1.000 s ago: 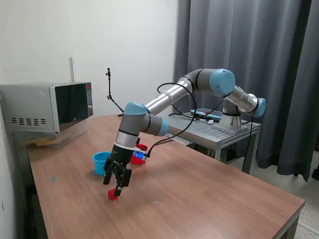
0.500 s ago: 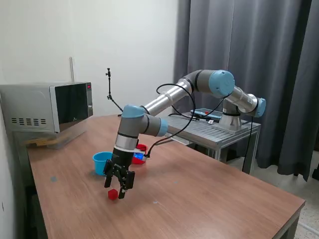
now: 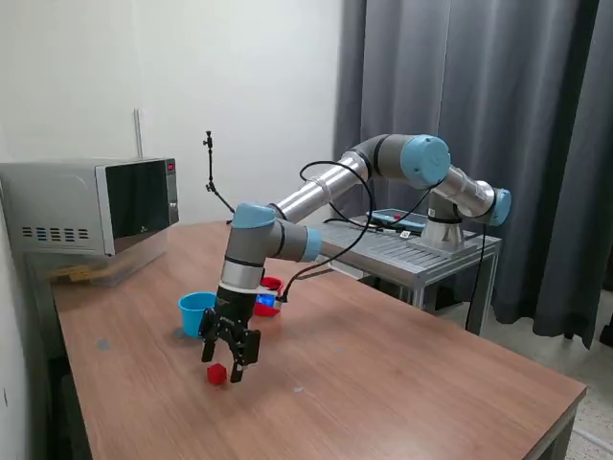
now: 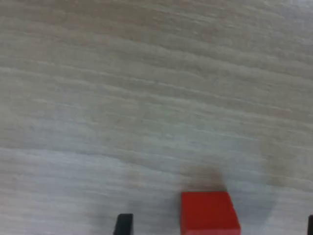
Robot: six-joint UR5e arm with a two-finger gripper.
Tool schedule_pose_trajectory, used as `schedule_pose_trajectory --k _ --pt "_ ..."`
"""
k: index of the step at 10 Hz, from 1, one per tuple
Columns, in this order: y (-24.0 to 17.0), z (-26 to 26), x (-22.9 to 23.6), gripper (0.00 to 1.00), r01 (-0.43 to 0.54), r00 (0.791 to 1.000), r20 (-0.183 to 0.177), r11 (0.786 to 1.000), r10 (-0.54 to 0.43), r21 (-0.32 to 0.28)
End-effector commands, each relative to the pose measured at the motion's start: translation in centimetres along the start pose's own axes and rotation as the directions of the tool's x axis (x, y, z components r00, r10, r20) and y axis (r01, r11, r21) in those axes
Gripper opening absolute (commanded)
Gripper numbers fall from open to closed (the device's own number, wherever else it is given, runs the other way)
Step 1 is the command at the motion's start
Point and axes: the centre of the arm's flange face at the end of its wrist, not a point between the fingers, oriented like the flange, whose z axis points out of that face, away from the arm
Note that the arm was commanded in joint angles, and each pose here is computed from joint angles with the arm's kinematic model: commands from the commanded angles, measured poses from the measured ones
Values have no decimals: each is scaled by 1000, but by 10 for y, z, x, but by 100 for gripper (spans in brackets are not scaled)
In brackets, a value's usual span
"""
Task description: Place red objects in the red bin, and blue objects in the blue bin.
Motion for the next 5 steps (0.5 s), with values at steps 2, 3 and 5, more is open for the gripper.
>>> schedule_pose_trajectory --k 2,3,5 --pt "0 -1 -2 100 -1 1000 1 1000 1 -3" --pt "0 -1 -2 100 -1 1000 1 1000 1 -3" --pt "1 -2 -2 0 -1 1000 1 1000 1 -4"
